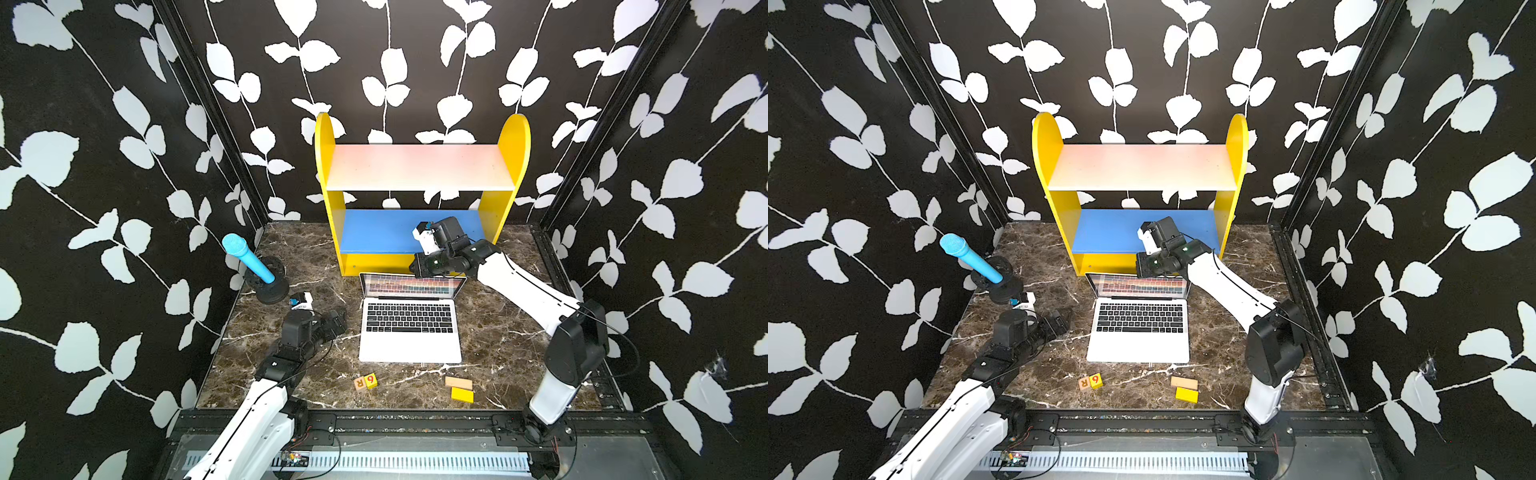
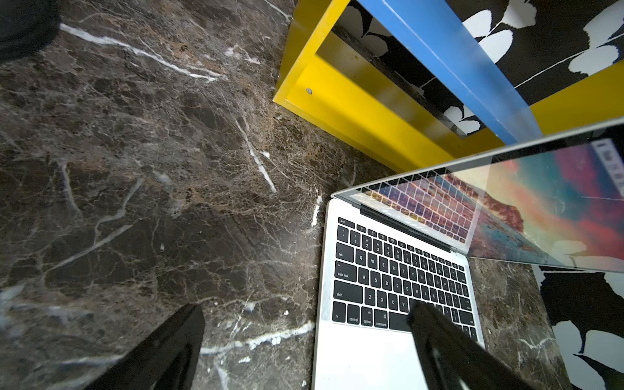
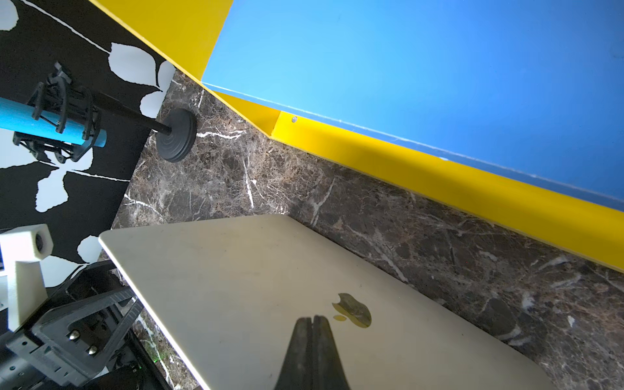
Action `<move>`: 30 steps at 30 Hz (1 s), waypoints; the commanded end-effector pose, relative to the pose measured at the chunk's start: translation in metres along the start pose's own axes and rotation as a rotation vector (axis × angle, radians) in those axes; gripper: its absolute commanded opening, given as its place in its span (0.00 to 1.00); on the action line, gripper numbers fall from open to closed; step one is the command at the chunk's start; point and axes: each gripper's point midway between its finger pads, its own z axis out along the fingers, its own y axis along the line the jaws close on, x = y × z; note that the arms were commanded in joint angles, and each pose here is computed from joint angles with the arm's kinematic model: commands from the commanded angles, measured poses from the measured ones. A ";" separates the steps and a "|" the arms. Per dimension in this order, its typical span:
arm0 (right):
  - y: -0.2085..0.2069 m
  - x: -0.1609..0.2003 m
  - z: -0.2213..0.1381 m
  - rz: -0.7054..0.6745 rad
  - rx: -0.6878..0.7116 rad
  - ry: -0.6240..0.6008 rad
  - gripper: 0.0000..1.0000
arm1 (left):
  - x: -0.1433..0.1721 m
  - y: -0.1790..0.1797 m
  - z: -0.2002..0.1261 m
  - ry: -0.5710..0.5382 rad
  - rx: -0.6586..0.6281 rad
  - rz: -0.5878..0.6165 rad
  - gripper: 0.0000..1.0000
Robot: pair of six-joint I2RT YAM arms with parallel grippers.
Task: Close the laptop lid and set it aside
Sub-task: Close the lid of the laptop.
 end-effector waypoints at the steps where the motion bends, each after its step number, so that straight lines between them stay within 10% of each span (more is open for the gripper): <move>1: 0.006 0.017 -0.007 -0.007 -0.017 0.049 0.00 | 0.004 0.004 -0.001 0.003 -0.013 0.003 0.98; 30: 0.019 0.039 -0.007 -0.059 -0.042 0.122 0.00 | 0.004 0.005 -0.001 0.001 -0.016 0.003 0.98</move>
